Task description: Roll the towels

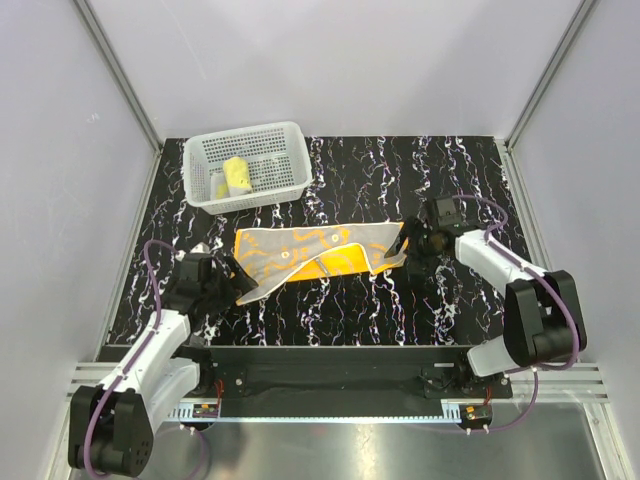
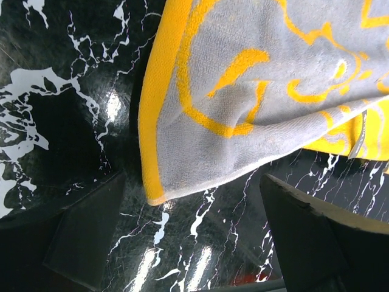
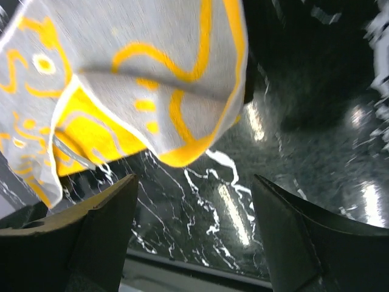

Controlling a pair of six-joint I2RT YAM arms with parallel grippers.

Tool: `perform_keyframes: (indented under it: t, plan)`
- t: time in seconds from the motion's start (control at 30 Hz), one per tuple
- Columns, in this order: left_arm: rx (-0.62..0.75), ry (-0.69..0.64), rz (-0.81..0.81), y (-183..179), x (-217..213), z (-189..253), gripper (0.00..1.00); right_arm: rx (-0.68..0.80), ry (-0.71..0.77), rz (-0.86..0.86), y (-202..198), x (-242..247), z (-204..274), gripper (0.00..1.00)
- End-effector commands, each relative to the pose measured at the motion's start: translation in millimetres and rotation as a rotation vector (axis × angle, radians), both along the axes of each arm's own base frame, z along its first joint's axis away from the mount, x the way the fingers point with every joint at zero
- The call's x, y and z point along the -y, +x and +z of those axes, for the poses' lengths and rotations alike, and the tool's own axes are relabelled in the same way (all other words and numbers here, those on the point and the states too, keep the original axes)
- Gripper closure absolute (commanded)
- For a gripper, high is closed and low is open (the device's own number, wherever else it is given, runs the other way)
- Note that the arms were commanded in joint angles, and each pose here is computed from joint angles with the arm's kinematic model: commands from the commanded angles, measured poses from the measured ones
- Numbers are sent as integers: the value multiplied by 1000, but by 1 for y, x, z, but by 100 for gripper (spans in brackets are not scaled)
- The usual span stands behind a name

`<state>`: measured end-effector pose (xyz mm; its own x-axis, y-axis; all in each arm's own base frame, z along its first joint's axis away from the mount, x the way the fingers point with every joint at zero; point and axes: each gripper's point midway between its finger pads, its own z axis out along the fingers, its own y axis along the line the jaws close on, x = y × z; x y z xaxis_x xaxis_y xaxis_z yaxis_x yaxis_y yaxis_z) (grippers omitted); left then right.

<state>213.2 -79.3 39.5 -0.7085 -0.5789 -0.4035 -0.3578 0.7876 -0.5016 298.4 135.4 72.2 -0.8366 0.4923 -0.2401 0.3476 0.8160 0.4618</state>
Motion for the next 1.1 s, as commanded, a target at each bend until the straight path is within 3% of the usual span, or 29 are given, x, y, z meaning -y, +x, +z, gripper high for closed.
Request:
perform_keyframes:
  t: [0.0, 0.17, 0.4, 0.5, 0.67, 0.77, 0.9, 1.07]
  plan:
    - [49, -24, -29, 8, 7, 8, 2, 19, 116, 23, 1, -31, 7, 19]
    - [54, -29, -36, 9, 9, 9, 2, -4, 106, 27, 1, -45, -6, 21]
    - [57, -32, -44, 9, 10, 10, 2, -32, 70, 12, 9, -45, -24, 33]
    - [54, -31, -46, 8, 10, 9, 2, -28, 63, 6, 13, -45, -26, 41]
    - [47, -26, -46, 8, 10, 7, 2, -35, 66, 11, 17, -48, -26, 67]
    - [45, -24, -46, 8, 9, 6, 2, -35, 61, 11, 17, -47, -27, 77]
    - [43, -18, -41, 8, 8, 4, 2, -35, 57, 16, 16, -46, -26, 96]
    - [43, -14, -40, 9, 7, 5, 2, -21, 56, 42, 7, -44, -12, 100]
